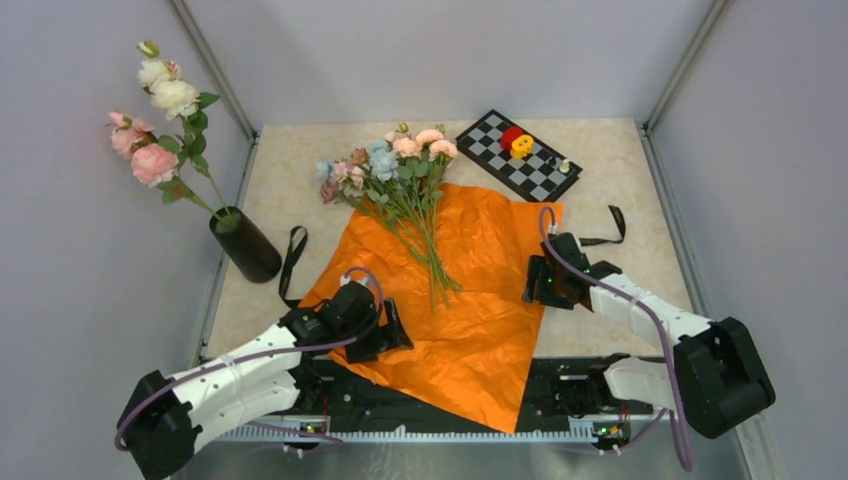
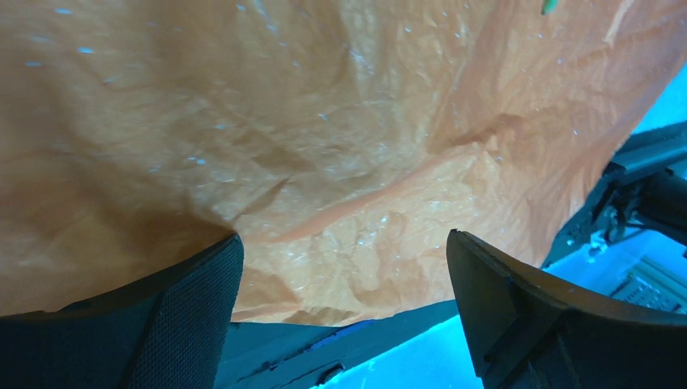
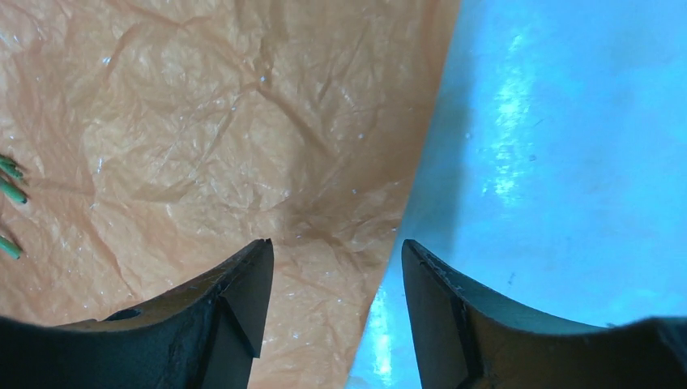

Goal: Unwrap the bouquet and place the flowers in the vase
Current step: Pick up the fake flower from the wrapping paper.

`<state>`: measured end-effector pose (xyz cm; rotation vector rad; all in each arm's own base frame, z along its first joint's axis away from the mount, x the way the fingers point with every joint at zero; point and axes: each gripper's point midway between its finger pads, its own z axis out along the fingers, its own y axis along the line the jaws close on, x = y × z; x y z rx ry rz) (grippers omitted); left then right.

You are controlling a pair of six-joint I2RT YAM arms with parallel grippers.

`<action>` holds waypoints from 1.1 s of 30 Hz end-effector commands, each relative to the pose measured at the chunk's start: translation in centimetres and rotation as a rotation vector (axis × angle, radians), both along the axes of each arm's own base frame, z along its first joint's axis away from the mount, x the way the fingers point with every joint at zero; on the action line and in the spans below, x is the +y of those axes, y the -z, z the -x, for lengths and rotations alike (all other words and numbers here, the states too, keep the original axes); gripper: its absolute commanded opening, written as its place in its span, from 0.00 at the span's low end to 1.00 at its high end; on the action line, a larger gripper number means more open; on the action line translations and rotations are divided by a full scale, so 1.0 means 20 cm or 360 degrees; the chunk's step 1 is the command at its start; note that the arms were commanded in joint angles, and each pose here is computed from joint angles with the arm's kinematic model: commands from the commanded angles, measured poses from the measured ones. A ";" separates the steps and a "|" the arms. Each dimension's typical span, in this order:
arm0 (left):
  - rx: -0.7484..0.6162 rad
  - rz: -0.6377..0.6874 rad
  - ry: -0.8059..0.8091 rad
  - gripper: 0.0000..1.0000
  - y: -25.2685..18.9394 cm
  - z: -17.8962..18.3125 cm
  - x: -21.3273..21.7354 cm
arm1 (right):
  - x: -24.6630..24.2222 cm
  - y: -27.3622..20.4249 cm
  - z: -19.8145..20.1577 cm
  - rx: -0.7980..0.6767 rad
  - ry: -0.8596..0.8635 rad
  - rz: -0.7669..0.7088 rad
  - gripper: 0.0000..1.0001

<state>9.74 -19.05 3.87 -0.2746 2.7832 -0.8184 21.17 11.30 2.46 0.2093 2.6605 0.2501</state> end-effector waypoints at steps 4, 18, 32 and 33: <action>-0.0221 -0.0097 -0.0076 0.99 -0.20 -0.22 0.06 | -0.01 -0.24 -0.20 -0.0215 -0.0024 0.0024 0.70; -0.0416 0.0021 -0.0397 0.99 -0.34 -0.87 0.20 | -0.08 -0.39 -0.66 -0.0373 0.0063 -0.0131 0.78; -0.0282 -0.0037 -0.0585 0.99 -0.12 -0.92 0.40 | -0.27 -0.21 -0.92 -0.0310 0.0153 -0.0066 0.66; -0.0265 -0.0050 -0.0581 0.99 -0.10 -0.92 0.41 | -0.27 -0.19 -0.93 -0.0300 0.0155 -0.0064 0.63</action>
